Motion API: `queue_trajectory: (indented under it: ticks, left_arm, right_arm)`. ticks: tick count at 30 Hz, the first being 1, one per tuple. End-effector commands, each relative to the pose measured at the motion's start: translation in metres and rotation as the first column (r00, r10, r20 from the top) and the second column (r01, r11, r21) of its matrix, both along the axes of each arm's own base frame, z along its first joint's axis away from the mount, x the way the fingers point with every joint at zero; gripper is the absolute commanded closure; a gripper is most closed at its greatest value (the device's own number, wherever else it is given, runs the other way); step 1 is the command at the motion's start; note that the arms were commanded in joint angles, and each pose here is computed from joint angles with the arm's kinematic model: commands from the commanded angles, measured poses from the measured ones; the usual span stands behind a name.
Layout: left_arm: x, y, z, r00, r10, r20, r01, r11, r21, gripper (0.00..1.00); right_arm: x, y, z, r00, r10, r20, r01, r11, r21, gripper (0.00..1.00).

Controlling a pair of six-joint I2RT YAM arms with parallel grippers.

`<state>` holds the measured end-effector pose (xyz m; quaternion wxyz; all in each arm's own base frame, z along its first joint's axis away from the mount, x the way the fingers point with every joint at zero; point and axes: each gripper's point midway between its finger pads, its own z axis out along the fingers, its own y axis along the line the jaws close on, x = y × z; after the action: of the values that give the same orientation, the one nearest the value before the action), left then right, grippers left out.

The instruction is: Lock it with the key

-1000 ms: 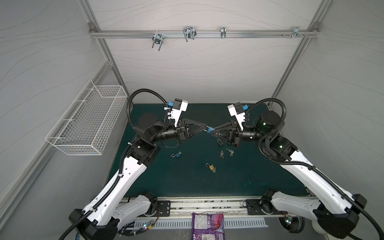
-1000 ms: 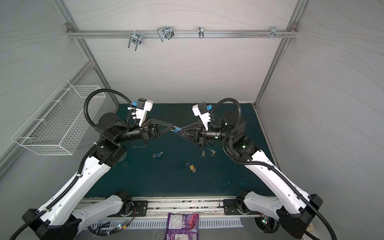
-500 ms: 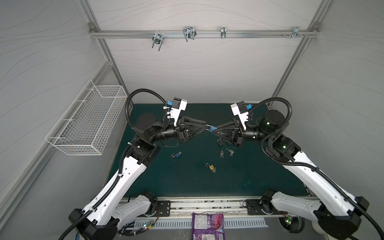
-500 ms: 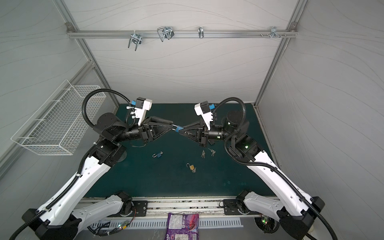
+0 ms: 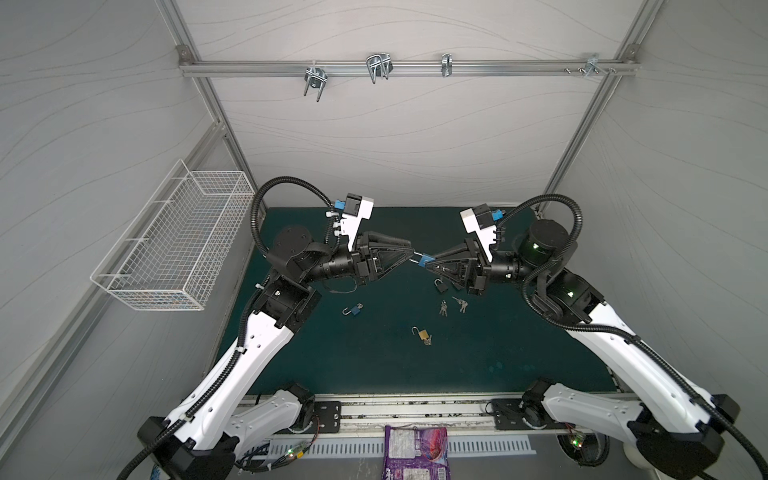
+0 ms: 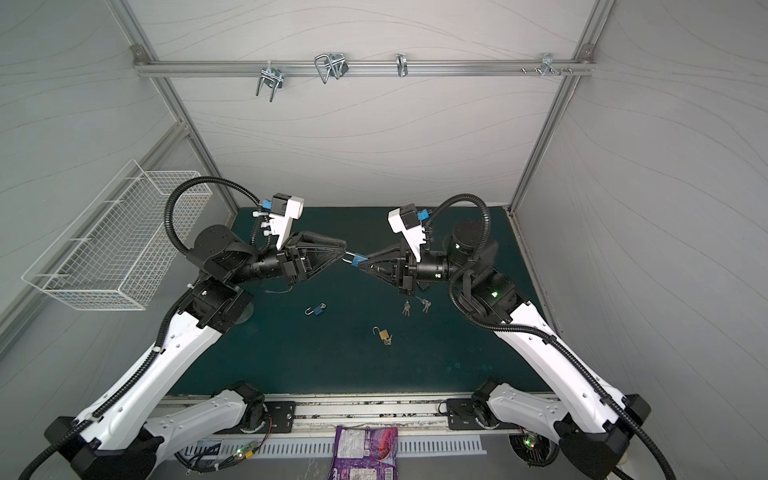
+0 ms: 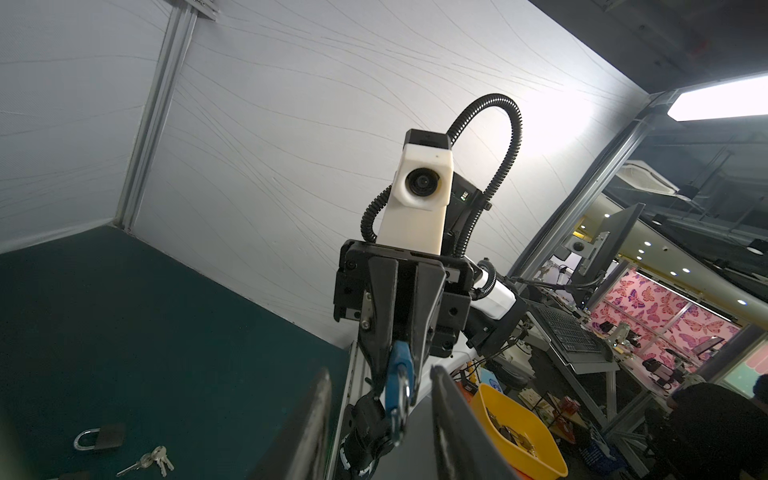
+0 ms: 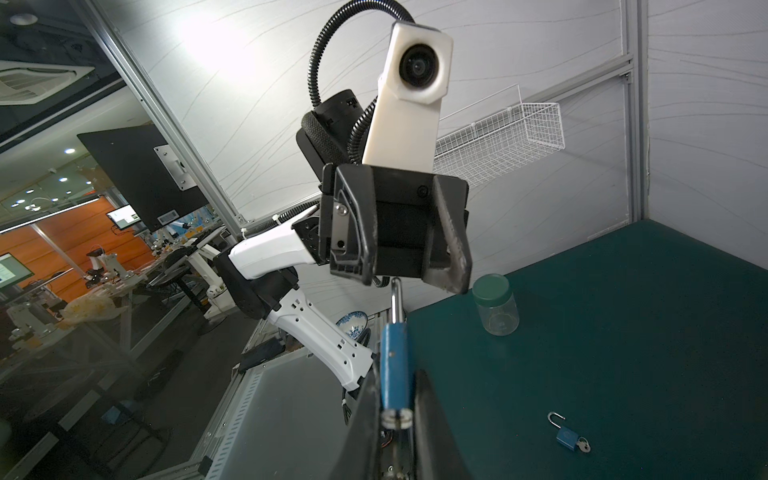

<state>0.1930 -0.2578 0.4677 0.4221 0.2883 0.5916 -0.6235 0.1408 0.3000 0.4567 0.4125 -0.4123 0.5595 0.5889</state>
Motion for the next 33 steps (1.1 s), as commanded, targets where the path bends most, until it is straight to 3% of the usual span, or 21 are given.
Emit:
queue_trajectory:
  ticks: [1,20,25,33]
  left_arm:
    - [-0.0085,0.0029,0.0173,0.998,-0.017,0.068,0.018,1.000,-0.021,0.63]
    - [-0.0116,-0.0007,0.0132,0.996,-0.055,0.070,0.055,0.998,-0.001,0.79]
    - [-0.0109,-0.0007,0.0110,0.996,-0.049,0.068,0.049,0.999,0.003,1.00]
    - [-0.0140,-0.0026,0.0082,0.994,-0.055,0.091,0.053,0.998,0.021,1.00]
  right_arm:
    - [-0.0065,-0.0091,0.0165,0.998,-0.019,0.062,0.017,0.999,0.036,1.00]
    - [-0.0015,-0.0034,0.0144,0.999,-0.009,0.046,0.008,1.000,0.025,1.00]
    - [-0.0012,-0.0028,0.0150,0.999,-0.007,0.046,0.006,1.000,0.027,1.00]
    - [-0.0062,-0.0021,0.0228,0.999,0.032,0.033,-0.034,0.998,0.052,1.00]
